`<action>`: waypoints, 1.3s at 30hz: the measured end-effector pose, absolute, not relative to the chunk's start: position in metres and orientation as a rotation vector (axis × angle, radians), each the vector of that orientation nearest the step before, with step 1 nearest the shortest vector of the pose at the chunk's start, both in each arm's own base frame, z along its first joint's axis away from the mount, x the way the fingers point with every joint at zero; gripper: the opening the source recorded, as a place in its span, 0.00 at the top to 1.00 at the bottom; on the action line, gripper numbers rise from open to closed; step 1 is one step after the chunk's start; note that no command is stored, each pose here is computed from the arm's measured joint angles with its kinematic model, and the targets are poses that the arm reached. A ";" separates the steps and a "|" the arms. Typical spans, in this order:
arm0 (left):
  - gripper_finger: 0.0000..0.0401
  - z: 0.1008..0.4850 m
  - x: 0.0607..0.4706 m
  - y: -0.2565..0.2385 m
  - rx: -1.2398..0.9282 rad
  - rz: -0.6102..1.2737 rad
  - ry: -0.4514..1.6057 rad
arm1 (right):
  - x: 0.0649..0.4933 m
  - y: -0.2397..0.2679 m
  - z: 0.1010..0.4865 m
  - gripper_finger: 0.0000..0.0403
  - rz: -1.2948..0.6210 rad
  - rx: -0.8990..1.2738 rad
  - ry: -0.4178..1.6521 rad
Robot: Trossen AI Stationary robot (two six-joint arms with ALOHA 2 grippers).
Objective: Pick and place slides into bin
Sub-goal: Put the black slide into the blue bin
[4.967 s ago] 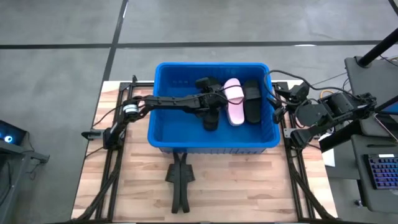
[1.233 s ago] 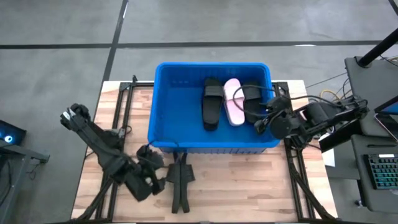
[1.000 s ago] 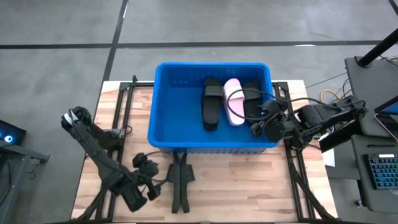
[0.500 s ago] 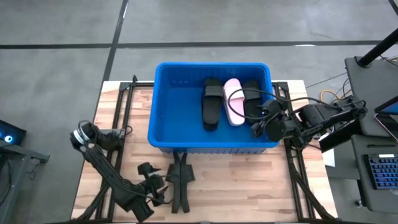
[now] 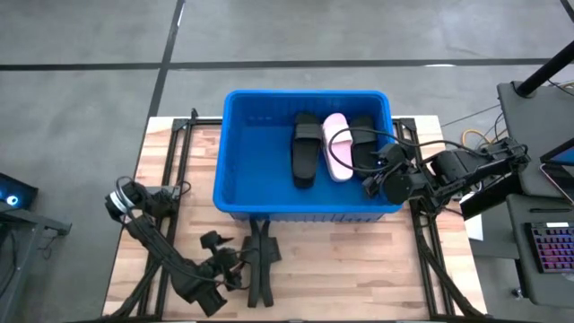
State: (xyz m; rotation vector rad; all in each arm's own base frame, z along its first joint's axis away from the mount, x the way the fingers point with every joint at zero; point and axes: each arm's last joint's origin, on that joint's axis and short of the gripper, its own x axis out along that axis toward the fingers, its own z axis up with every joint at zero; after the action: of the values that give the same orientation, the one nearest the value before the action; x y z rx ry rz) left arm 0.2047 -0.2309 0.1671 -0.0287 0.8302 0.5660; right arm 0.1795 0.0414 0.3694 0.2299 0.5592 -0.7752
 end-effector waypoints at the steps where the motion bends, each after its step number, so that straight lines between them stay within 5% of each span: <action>1: 0.04 0.165 0.205 -0.230 -0.024 0.570 0.833 | 0.179 0.041 0.369 0.44 -0.775 0.230 0.559; 7: 0.16 0.162 0.203 -0.223 -0.032 0.579 0.860 | 0.179 0.041 0.369 0.44 -0.775 0.230 0.559; 26: 0.97 0.164 0.211 -0.223 0.046 0.504 0.869 | 0.180 0.041 0.370 0.44 -0.775 0.231 0.557; 39: 0.99 0.198 0.196 -0.209 -0.010 0.465 0.964 | 0.180 0.041 0.370 0.44 -0.777 0.230 0.555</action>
State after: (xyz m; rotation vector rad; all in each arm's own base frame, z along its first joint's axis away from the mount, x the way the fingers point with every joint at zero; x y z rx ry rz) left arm 0.1958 -0.2093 0.1981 -0.0101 0.9637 0.4646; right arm 0.1796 0.0414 0.3697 0.2297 0.5549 -0.7770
